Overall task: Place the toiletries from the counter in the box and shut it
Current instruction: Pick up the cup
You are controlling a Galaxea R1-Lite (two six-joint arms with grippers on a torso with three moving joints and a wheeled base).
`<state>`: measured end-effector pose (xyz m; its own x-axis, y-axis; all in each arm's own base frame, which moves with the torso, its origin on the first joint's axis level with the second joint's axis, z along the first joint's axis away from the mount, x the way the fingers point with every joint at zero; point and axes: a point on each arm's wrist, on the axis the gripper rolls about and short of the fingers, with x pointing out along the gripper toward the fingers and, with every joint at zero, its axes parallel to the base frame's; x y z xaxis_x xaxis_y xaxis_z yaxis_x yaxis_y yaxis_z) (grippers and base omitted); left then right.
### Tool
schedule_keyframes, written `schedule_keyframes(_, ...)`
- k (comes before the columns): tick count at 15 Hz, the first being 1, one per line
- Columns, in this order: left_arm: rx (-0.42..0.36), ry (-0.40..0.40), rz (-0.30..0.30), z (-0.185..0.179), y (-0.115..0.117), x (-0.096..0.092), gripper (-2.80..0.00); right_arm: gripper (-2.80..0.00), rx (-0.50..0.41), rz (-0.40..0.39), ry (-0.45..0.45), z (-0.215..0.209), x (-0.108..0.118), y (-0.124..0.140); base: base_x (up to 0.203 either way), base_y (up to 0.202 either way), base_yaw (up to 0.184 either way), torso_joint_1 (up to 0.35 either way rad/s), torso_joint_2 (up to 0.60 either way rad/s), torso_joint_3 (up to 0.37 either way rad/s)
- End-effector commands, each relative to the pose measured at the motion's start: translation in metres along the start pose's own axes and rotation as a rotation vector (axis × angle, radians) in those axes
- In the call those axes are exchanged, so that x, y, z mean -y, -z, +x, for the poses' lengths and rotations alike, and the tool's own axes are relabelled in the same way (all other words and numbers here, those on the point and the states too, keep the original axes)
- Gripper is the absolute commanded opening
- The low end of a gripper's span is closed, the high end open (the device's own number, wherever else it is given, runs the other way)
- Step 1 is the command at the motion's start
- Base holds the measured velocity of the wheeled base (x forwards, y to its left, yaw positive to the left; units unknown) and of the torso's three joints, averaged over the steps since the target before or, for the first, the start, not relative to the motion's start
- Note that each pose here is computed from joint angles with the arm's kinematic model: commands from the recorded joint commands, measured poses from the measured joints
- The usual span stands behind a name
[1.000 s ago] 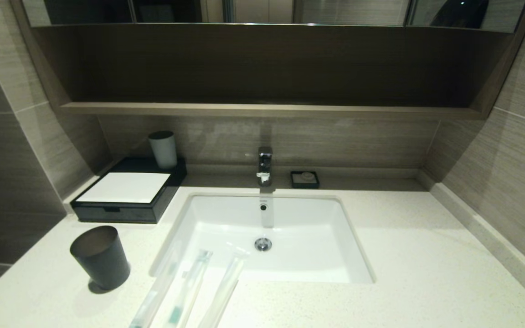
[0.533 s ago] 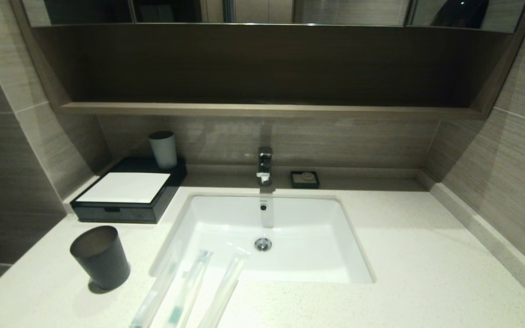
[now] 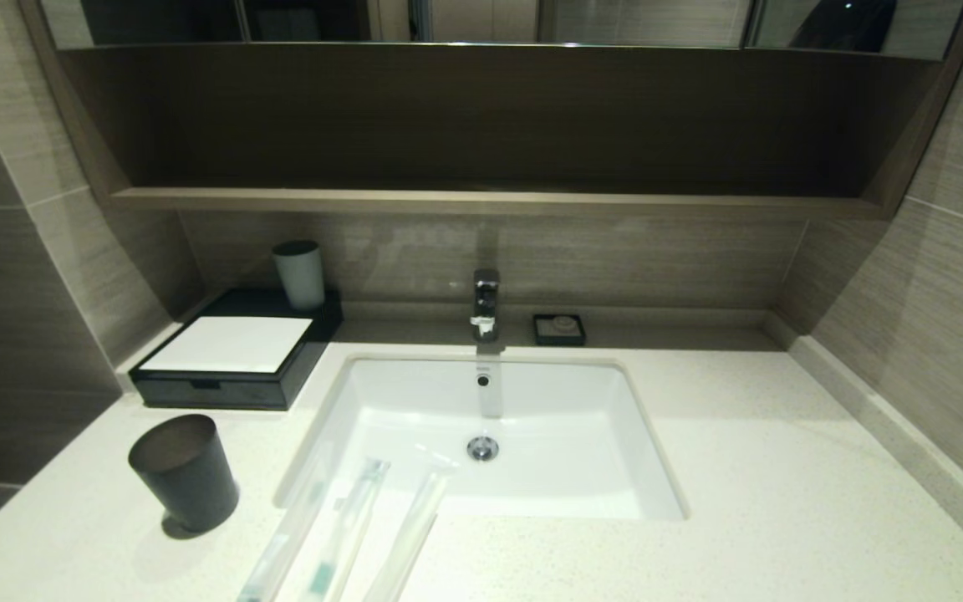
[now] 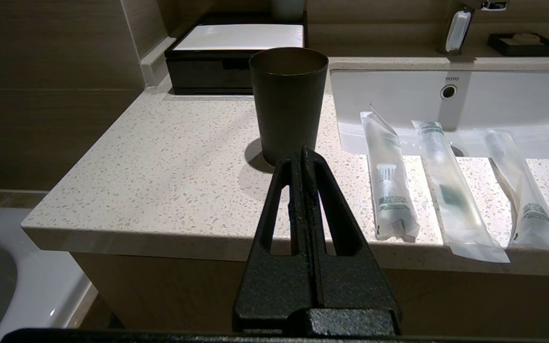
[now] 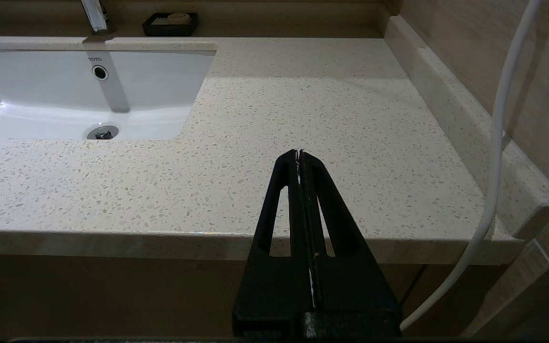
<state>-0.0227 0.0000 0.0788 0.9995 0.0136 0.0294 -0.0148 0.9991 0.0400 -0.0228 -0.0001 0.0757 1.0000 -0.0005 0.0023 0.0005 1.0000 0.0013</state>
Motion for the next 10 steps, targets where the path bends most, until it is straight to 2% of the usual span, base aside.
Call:
schedule_keyframes(1,0.005,0.001,0.000,0.000,-0.002,0.000,-2.80,-2.80,-0.001,0.000,-0.001,0.000,0.000,0.000,0.000,0.000,0.000,0.000,0.00,0.000)
schedule_keyframes(7,0.064,0.025,-0.001,-0.006,-0.020,0.000,-2.80,-2.80,-0.001,0.000,-0.001,0.000,0.000,0.000,0.000,0.000,0.000,0.000,0.00,0.000)
schedule_keyframes(10,0.038,0.037,-0.003,-0.012,-0.029,0.000,-2.80,-2.80,-0.001,0.000,-0.002,0.000,0.000,0.000,0.000,0.000,0.000,0.000,0.00,0.000)
